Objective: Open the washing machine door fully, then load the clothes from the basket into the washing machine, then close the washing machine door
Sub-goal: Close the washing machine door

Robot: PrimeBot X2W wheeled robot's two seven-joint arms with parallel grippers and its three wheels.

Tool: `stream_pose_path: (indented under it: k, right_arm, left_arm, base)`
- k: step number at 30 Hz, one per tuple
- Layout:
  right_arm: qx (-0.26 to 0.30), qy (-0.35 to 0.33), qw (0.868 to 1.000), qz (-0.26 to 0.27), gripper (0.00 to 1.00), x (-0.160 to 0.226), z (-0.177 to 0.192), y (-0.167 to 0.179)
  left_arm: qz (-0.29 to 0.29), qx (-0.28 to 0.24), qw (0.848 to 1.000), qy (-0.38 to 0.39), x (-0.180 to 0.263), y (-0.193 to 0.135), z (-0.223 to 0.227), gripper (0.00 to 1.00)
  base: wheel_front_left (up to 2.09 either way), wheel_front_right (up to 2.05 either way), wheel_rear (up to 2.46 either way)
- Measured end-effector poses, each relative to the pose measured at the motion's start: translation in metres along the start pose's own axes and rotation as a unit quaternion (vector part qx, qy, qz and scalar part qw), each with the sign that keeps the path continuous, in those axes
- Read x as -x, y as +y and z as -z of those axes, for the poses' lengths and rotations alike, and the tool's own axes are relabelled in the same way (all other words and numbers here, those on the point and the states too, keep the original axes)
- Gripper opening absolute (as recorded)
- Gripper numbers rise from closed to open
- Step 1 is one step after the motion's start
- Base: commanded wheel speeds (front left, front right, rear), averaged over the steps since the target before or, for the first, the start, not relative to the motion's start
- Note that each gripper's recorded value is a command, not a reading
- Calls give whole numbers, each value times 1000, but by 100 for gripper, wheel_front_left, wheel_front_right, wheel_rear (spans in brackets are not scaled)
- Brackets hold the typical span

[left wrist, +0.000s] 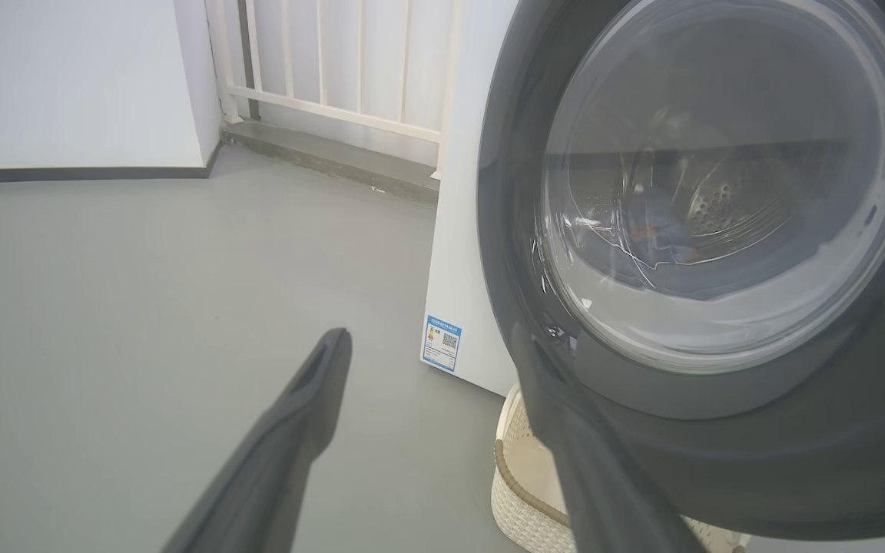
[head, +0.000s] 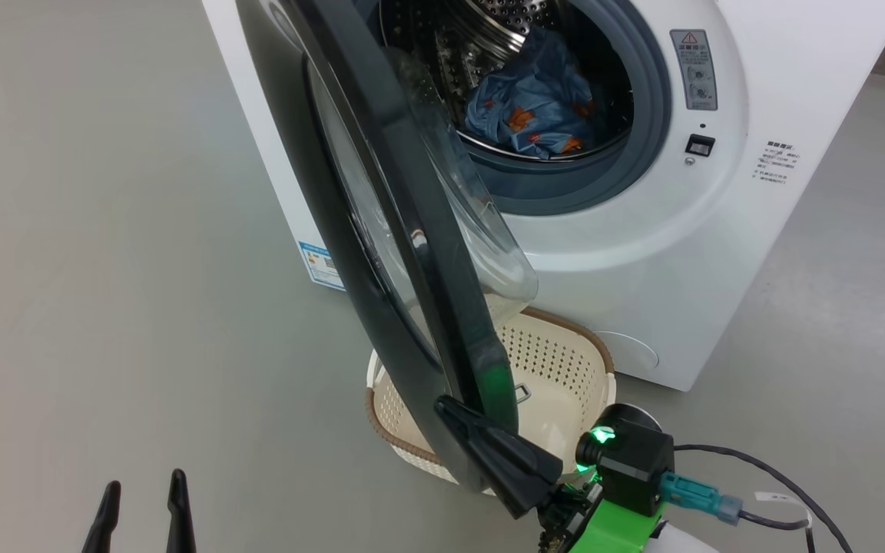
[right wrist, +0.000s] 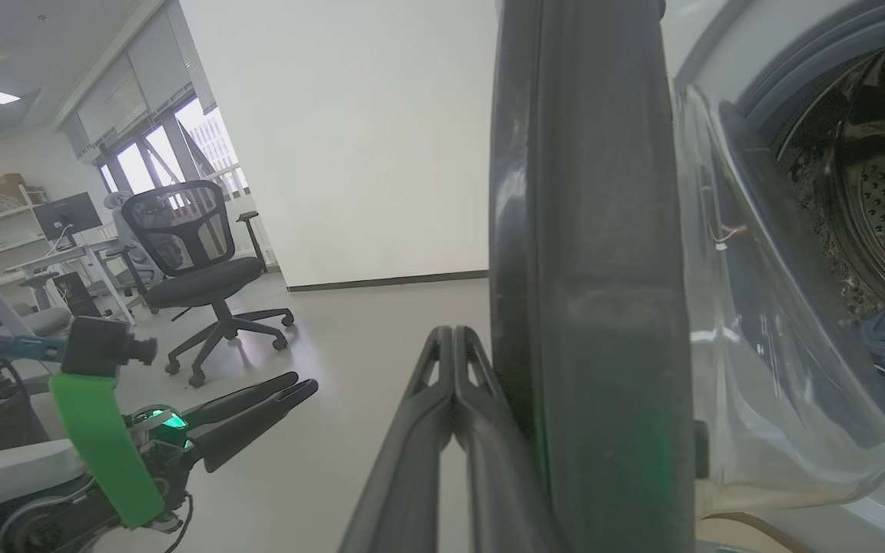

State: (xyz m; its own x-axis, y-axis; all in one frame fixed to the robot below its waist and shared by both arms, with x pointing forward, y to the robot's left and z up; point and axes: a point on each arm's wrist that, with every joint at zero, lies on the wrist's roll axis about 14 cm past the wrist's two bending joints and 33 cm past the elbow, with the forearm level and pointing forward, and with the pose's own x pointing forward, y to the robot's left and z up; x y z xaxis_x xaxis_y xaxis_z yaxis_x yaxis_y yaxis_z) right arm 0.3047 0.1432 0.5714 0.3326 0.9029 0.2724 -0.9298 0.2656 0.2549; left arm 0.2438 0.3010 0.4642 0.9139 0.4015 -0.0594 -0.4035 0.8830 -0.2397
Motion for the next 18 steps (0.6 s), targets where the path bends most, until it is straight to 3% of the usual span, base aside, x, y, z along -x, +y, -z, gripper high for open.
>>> stream_pose_path:
  k: [18]
  right_arm:
    - [6, -6, 999, 42, 0, 2, -4, -35]
  left_arm:
    - [6, -2, 1000, 8, -7, -6, 4, 100]
  base:
    - [0, 0, 0]
